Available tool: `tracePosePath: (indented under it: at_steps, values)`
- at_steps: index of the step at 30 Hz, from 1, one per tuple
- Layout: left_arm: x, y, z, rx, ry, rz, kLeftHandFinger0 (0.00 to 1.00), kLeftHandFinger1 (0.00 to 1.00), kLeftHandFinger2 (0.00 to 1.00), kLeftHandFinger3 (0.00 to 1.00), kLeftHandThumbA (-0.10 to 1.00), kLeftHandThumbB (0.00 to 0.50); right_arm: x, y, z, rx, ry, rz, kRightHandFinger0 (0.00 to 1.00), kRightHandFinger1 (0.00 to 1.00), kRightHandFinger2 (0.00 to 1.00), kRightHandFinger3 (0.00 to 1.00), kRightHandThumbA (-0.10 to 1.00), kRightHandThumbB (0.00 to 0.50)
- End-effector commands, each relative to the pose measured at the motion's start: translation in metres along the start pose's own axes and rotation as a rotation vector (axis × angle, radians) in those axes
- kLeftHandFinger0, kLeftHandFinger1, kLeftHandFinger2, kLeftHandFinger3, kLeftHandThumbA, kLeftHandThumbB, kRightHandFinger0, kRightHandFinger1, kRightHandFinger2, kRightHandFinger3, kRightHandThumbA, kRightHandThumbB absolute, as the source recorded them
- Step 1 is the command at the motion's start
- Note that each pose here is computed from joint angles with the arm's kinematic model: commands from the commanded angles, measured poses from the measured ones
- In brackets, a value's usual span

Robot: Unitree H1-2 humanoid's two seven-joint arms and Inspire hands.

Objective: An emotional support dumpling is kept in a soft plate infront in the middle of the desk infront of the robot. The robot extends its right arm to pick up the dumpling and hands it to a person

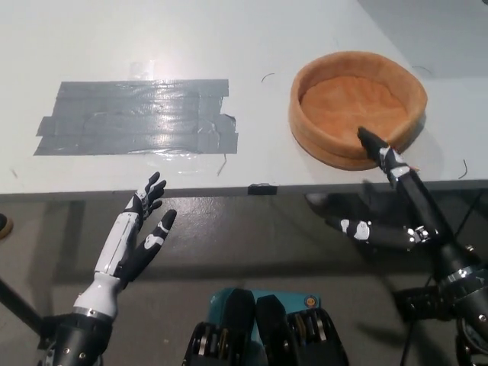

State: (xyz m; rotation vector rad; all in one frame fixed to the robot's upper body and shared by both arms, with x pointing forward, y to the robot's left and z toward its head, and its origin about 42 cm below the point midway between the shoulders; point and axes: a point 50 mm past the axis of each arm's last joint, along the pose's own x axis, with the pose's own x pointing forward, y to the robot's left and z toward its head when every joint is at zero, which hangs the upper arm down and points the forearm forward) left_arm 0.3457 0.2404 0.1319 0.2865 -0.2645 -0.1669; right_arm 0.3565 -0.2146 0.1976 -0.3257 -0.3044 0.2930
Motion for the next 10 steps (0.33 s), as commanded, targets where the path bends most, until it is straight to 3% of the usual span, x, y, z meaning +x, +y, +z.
tracePosePath:
  at_steps: [1, 4, 10]
  values:
    - [0.001, 0.002, 0.004, 0.010, -0.037, -0.018, 1.00, 1.00, 1.00, 1.00, 0.78, 0.260, -0.002, -0.002, -0.016, 0.053, -0.043, -0.044, 1.00, 1.00, 1.00, 1.00, 0.93, 0.355]
    - [0.001, 0.002, 0.005, 0.022, -0.040, -0.017, 1.00, 1.00, 1.00, 1.00, 0.81, 0.271, -0.008, 0.001, -0.024, 0.067, -0.021, -0.039, 1.00, 1.00, 1.00, 1.00, 0.91, 0.336]
    - [-0.004, -0.002, 0.003, 0.004, -0.029, -0.027, 1.00, 1.00, 1.00, 1.00, 0.80, 0.275, -0.022, 0.008, -0.039, 0.067, 0.021, -0.016, 1.00, 1.00, 1.00, 1.00, 0.94, 0.364]
